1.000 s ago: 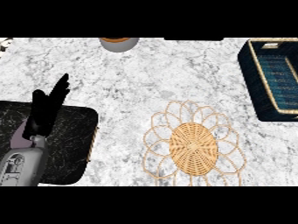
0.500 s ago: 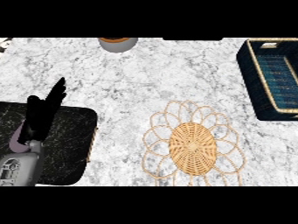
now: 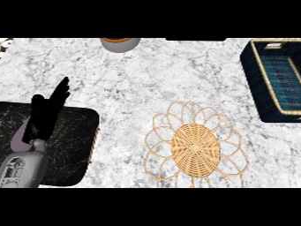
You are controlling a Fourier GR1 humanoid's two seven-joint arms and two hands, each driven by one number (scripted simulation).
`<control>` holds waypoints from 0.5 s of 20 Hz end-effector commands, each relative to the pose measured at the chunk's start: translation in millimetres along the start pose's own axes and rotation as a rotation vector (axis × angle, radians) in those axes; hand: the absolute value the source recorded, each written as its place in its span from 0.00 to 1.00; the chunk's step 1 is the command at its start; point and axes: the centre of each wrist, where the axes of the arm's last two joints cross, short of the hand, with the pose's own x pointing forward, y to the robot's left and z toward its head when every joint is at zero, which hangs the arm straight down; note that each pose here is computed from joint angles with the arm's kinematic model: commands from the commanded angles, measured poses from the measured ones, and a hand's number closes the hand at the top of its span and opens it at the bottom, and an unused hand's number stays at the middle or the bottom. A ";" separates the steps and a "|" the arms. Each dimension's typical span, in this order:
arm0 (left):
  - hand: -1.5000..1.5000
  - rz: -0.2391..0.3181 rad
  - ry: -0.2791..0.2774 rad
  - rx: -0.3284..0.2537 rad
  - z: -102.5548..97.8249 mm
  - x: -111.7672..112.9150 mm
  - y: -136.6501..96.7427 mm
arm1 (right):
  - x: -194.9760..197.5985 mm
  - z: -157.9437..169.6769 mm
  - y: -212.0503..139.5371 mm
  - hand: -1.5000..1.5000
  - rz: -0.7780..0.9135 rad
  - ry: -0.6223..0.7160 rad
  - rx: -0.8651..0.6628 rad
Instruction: Pick the squash from the placemat and place it in the basket
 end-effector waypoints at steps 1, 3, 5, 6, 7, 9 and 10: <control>0.50 -0.013 0.002 0.000 -3.8 3.6 -4.0 | -29.0 -7.8 5.8 1.00 0.020 0.009 0.025; 0.50 -0.009 0.002 -0.007 -10.8 7.3 -2.1 | -25.5 -7.4 46.8 1.00 -0.069 0.006 0.056; 0.50 -0.006 -0.009 0.003 -4.8 3.2 5.9 | -37.0 -11.1 43.1 1.00 -0.161 0.088 0.108; 0.50 0.007 -0.014 -0.009 -2.7 -2.2 -10.5 | -48.4 -14.2 44.4 1.00 -0.200 0.117 0.092; 0.50 -0.010 -0.006 -0.001 -9.2 -0.5 -2.2 | -35.1 -11.9 58.3 0.00 -0.229 0.114 0.128; 0.50 -0.013 -0.006 -0.012 -9.2 6.4 -0.9 | -53.8 -13.4 60.2 0.00 -0.261 0.105 0.111; 0.50 -0.021 -0.004 -0.001 0.5 -2.0 6.6 | -50.0 -13.4 66.9 0.00 -0.289 0.095 0.102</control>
